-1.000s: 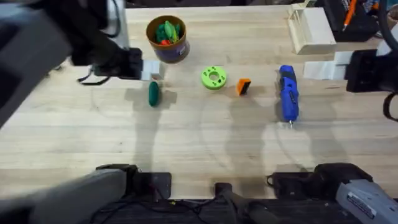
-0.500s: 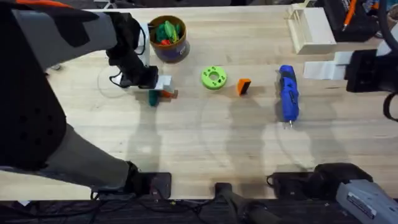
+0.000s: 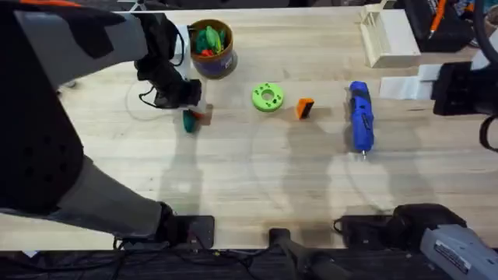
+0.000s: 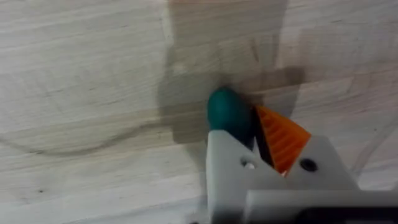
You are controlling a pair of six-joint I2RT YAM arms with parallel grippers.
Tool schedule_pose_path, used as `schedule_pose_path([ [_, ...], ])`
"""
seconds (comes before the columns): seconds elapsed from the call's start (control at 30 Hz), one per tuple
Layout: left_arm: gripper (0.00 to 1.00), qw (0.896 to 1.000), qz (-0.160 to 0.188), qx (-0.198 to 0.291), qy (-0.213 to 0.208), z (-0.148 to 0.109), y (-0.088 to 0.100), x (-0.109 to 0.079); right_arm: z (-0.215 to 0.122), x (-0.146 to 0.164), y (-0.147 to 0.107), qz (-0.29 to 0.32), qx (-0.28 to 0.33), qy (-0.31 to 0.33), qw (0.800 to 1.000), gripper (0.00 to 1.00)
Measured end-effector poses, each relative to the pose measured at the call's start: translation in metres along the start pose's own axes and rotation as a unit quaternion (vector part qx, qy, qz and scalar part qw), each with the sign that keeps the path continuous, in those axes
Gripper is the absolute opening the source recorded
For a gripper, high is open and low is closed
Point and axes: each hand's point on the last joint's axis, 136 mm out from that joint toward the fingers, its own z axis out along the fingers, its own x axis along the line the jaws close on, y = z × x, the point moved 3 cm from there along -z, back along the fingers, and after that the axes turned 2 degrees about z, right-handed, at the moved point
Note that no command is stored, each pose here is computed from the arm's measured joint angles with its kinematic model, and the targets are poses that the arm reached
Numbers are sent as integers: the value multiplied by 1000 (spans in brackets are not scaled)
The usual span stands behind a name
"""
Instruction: Pick up the gripper from the table and insert it into the empty holder that is missing its gripper. Then pick up a screw, insert it into the mounting hole, and use the screwdriver to tighten it. Finally, clean up the table by picking up the vegetable and placing it into the bucket.
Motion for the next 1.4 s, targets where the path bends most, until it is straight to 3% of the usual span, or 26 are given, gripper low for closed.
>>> schedule_pose_path([
  [0.47,14,1000,-15,-9,13,-6,3,3,0,0,0,0,0,0,1000,967],
  [0.57,14,998,-15,-51,23,-31,6,1,0,0,0,0,0,0,1000,966],
  [0.7,14,988,-2,-148,29,-91,5,-13,0,0,0,0,0,0,1000,966],
  [0.73,71,985,2,-171,30,-106,1,-17,0,0,0,0,0,0,1000,966],
  [0.87,715,972,0,-235,29,-151,-18,-26,0,0,0,0,0,0,1000,965],
  [0.93,949,968,-5,-251,27,-162,-26,-28,0,0,0,0,0,0,1000,966],
  [1.13,986,945,-5,-327,24,-201,-49,-35,0,0,-2,0,5,0,1000,965],
  [1.4,987,900,3,-436,19,-225,-104,-42,-1,-1,-17,1,41,-2,999,966],
])
